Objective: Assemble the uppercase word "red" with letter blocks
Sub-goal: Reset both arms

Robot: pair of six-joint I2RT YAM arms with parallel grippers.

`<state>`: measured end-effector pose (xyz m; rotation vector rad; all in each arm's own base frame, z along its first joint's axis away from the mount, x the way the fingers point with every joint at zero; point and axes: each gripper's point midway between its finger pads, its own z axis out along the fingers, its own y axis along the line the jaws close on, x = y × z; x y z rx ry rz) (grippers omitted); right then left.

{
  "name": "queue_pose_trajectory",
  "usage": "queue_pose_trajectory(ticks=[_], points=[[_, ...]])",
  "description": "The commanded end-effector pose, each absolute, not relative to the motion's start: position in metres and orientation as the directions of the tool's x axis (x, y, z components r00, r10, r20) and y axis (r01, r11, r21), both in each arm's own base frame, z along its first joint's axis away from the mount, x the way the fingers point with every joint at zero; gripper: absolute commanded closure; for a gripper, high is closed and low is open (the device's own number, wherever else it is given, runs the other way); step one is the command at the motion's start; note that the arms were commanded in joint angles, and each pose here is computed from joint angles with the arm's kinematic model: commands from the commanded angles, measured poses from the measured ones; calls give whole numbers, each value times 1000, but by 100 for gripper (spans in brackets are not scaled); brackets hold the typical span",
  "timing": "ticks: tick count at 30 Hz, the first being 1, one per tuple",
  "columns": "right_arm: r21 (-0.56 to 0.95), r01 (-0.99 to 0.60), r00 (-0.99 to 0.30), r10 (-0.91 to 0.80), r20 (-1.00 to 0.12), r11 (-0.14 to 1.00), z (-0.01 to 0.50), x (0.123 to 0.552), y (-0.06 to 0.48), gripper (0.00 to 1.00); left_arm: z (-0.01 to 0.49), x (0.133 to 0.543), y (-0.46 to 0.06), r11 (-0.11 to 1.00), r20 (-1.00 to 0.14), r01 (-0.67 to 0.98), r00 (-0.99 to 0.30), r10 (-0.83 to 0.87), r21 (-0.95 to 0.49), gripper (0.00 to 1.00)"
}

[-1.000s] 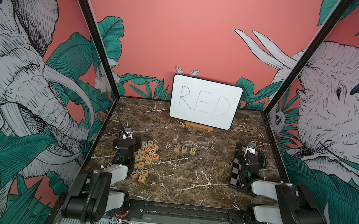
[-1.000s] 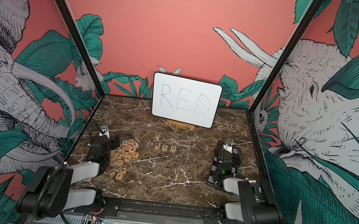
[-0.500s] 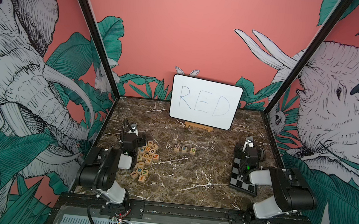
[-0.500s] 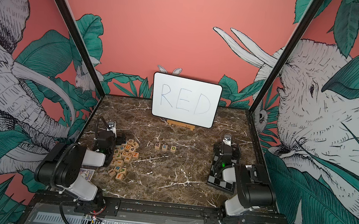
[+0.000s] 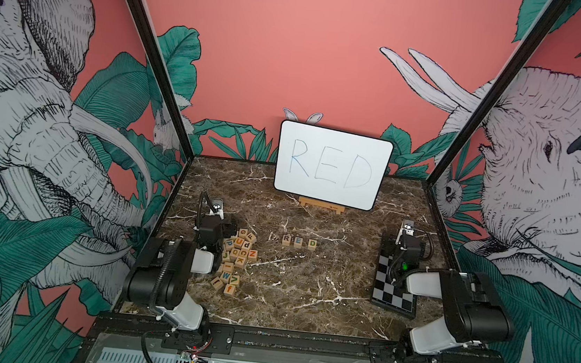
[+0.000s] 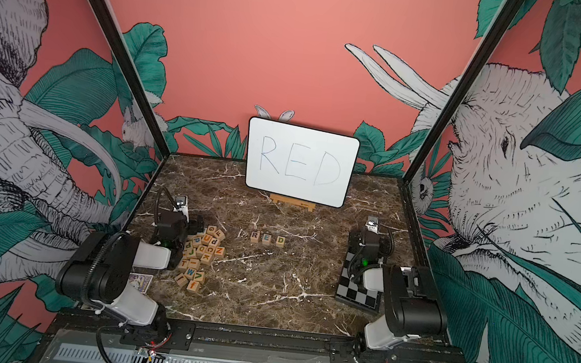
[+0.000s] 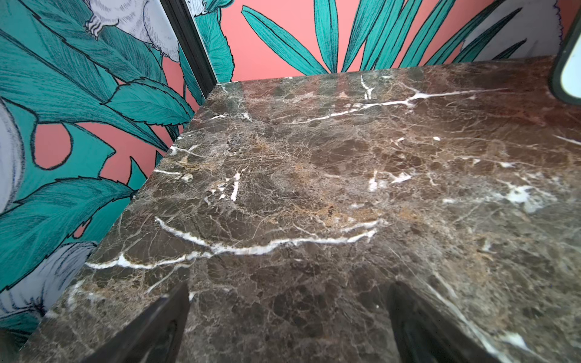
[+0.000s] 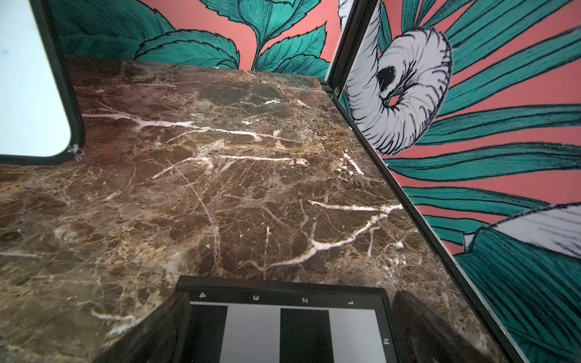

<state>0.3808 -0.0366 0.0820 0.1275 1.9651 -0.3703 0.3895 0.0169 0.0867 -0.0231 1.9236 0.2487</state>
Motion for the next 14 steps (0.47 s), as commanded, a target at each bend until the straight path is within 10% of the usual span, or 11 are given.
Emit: queue_pose_trajectory(ticks=[1, 14], points=[[-169, 268, -364, -62, -929, 948, 96, 386, -36, 1, 99, 395, 16, 976, -936, -136, -334, 114, 168, 1], [-167, 264, -365, -62, -929, 950, 95, 386, -36, 1, 99, 395, 16, 976, -936, -135, -334, 115, 168, 1]])
